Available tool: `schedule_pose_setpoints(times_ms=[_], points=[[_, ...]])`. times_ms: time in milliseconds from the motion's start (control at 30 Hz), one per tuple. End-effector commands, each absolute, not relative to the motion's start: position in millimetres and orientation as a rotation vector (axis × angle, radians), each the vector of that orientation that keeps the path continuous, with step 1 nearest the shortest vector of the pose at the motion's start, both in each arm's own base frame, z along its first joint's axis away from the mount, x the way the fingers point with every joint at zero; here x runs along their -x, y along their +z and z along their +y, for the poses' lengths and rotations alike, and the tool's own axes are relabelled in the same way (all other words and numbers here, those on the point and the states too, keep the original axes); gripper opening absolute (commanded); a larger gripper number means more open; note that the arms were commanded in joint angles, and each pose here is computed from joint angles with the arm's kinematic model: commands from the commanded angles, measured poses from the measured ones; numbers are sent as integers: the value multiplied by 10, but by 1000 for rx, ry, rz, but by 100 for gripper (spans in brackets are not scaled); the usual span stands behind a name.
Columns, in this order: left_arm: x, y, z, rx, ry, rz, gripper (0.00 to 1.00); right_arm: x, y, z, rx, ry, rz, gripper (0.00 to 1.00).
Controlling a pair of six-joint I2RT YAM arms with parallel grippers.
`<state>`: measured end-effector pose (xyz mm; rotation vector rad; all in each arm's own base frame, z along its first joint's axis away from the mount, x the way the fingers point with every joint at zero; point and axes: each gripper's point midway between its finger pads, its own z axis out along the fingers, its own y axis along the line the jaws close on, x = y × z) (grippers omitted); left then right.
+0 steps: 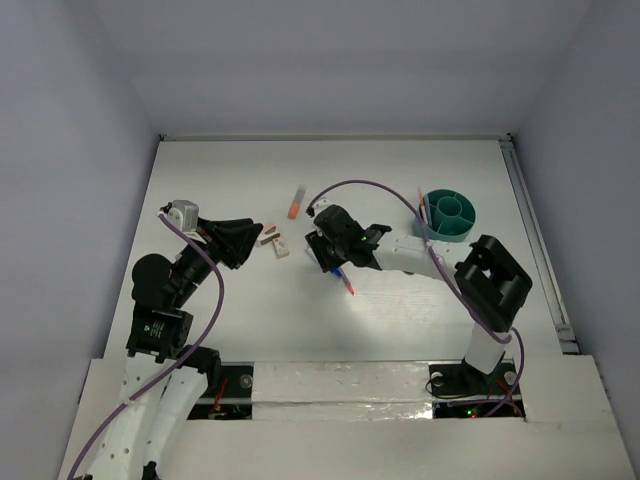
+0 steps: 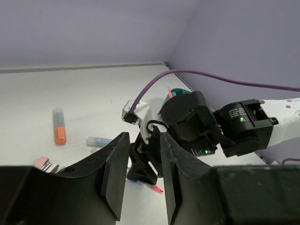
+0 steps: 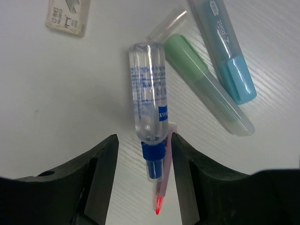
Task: Sort the stationery into containers
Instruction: Pick up the stationery from the center of the board.
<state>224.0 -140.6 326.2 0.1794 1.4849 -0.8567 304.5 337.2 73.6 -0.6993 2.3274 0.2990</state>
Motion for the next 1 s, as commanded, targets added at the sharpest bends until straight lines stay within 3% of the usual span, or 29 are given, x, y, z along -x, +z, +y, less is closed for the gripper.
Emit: schedule_pose_setpoints(times_ms=[0, 167, 633, 967], points=[[-2202, 3446, -1406, -204, -852, 1423, 29, -3006, 839, 3247, 677, 269, 2315, 54], [-2219, 3425, -1407, -201, -851, 1431, 29, -2912, 618, 3203, 678, 268, 2374, 45], [-2235, 3418, -1398, -197, -850, 1433, 29, -2816, 523, 3118, 700, 259, 2403, 38], [-2232, 3421, -1402, -200, -852, 1432, 29, -2699, 522, 3151, 739, 274, 2422, 40]])
